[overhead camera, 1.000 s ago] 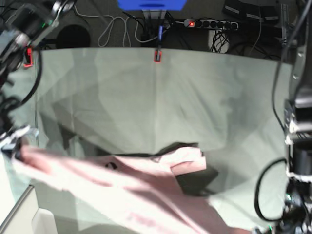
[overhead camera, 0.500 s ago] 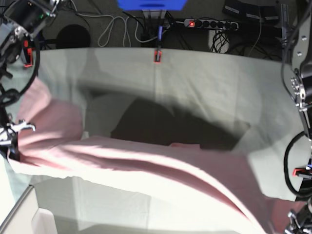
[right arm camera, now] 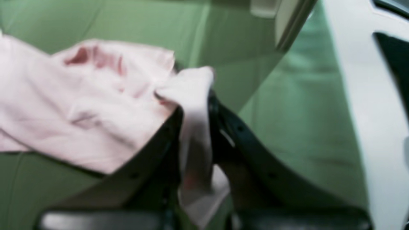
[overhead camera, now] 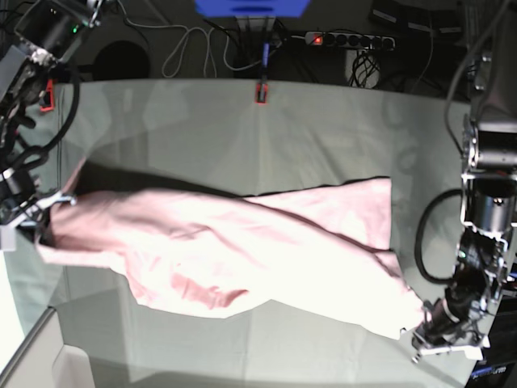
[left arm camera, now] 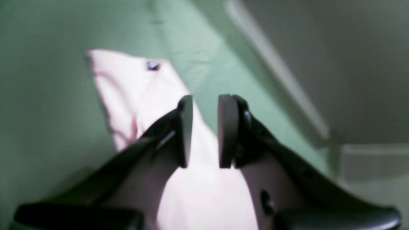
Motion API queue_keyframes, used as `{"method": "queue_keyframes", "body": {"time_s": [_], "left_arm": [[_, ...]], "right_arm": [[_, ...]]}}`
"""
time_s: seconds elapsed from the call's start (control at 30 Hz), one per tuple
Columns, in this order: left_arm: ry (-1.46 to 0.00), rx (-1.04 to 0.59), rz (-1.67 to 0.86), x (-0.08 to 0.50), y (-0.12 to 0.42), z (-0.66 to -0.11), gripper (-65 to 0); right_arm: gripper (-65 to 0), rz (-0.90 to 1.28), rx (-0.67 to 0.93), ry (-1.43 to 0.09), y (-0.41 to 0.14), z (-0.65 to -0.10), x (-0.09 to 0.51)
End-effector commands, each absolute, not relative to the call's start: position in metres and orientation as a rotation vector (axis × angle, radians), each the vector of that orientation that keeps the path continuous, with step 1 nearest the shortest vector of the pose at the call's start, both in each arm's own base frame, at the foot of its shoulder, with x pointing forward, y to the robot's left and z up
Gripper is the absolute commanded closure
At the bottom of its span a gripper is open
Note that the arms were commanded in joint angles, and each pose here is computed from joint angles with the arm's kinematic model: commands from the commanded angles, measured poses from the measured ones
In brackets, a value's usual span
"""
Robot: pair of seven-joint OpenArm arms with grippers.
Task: Layout the t-shirt on the table in an organized manner, then fold the t-shirt properly
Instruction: 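Lower the shirt and regrasp its edge with the left gripper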
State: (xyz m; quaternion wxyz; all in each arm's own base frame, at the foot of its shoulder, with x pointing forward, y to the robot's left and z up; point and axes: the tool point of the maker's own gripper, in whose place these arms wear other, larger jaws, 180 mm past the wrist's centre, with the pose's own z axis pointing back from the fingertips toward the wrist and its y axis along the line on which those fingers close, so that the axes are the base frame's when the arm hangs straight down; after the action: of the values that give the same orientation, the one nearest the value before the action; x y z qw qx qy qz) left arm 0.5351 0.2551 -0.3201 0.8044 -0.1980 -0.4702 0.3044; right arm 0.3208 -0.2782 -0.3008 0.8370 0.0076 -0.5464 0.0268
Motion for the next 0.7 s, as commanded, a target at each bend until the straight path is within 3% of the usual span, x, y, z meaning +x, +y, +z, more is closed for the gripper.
{"method": "queue_keyframes", "body": {"time_s": [0.0, 0.1, 0.27, 0.4, 0.53, 0.67], "left_arm": [[-1.079, -0.467, 0.646, 0.551, 0.257, -0.286, -13.9], [-0.987, -0.491, 0.630, 0.541, 0.247, -0.302, -15.0], [-0.812, -0.624, 0.732, 0.496, 0.241, -0.345, -31.1], [-0.781, -0.678, 0.719, 0.448, 0.238, -0.360, -42.7], [-0.776, -0.669, 0.649, 0.391, 0.220, -0.374, -42.6], [-0.677, -0.674, 0.652, 0.342, 0.191, -0.411, -42.6]], "right_arm": [[0.0, 0.064, 0.008, -1.230, -0.282, -0.280, 0.328], [0.0, 0.066, 0.011, -1.230, -0.280, -0.281, 0.328], [0.0, 0.067, 0.015, -1.229, -0.279, -0.281, 0.329], [0.0, 0.066, 0.016, -1.227, -0.279, -0.282, 0.329], [0.0, 0.061, 0.023, -1.218, -0.279, -0.286, 0.328], [0.0, 0.059, 0.029, -1.213, -0.278, -0.288, 0.328]]}}
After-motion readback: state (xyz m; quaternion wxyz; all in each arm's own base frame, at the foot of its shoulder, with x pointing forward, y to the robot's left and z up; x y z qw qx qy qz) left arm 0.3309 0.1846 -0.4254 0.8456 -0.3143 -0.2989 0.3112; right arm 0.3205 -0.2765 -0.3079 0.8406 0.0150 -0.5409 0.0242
